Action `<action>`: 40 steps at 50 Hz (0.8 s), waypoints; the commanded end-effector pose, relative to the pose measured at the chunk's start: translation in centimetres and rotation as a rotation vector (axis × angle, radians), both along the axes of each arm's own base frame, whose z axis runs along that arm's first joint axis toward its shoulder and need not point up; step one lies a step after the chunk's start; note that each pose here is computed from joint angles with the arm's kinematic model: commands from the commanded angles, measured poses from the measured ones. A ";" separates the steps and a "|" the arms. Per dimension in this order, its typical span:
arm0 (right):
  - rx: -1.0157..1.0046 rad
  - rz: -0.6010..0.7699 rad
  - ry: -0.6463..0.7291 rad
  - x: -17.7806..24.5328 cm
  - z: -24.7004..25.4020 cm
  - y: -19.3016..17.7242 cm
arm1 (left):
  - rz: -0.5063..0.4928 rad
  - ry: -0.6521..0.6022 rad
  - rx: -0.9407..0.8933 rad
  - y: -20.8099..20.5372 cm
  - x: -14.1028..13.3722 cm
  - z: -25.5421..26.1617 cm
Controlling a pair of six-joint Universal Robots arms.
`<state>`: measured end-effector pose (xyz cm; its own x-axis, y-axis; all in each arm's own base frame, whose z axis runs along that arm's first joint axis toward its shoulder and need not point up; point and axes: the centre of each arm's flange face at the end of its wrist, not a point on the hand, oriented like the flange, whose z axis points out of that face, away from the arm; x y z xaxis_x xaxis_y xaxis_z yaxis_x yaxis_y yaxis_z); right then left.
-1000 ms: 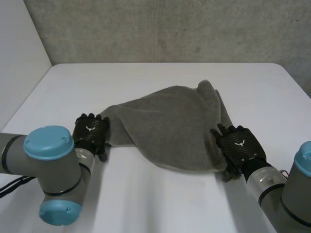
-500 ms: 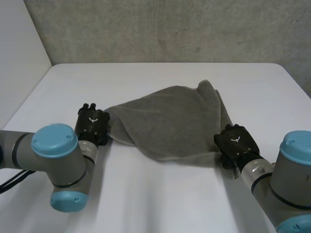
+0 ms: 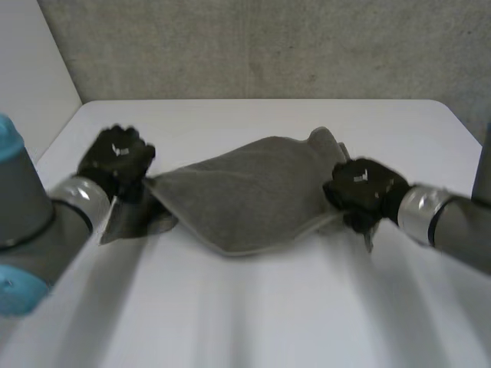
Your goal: Fold the towel.
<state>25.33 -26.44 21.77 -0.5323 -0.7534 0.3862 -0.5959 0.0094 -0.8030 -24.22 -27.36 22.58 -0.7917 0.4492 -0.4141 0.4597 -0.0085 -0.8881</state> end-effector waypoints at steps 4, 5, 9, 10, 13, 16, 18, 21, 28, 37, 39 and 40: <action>-0.587 -0.120 -0.162 4.2 10.3 -10.1 | -0.015 0.212 -0.614 -9.6 -2.1 8.5; -0.705 -0.182 -0.247 4.3 12.7 -10.6 | -0.015 0.213 -0.615 -9.6 -2.1 8.5; -0.922 -0.260 -0.436 3.3 18.4 -9.7 | -0.046 0.363 -0.970 -8.1 -2.3 13.4; -0.987 -0.251 -0.503 2.7 20.8 -8.2 | -0.067 0.426 -1.070 -6.6 -1.9 15.6; -1.014 -0.186 -0.543 1.9 22.6 -5.5 | -0.089 0.476 -1.112 -5.4 -1.6 16.6; -0.976 -0.126 -0.510 1.4 21.4 -5.4 | -0.121 0.536 -1.100 -4.1 -1.0 17.3; -0.926 -0.108 -0.475 1.1 19.9 -5.8 | -0.132 0.555 -0.975 -4.3 -0.7 15.5; -0.779 -0.081 -0.397 0.5 16.5 -5.9 | -0.128 0.523 -0.791 -4.6 -0.4 12.1; -0.344 -0.014 -0.180 -0.1 4.2 -5.3 | -0.131 0.387 -0.420 -4.8 1.4 4.3; -0.169 0.051 0.089 -1.7 -4.0 -2.9 | -0.158 0.226 0.026 -1.0 1.7 -5.0; -0.161 0.042 0.083 -1.8 -3.9 -2.9 | -0.164 0.187 0.054 -0.4 1.7 -5.3; -0.161 0.042 0.083 -1.8 -3.9 -2.9 | -0.164 0.186 0.054 -0.4 1.7 -5.3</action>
<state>23.99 -29.89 18.98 -0.4894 -0.6861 0.5383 -0.6219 -0.1581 -0.7669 -22.50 -29.48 19.02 -0.8038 0.5548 -0.2147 0.1878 -0.1059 -0.9765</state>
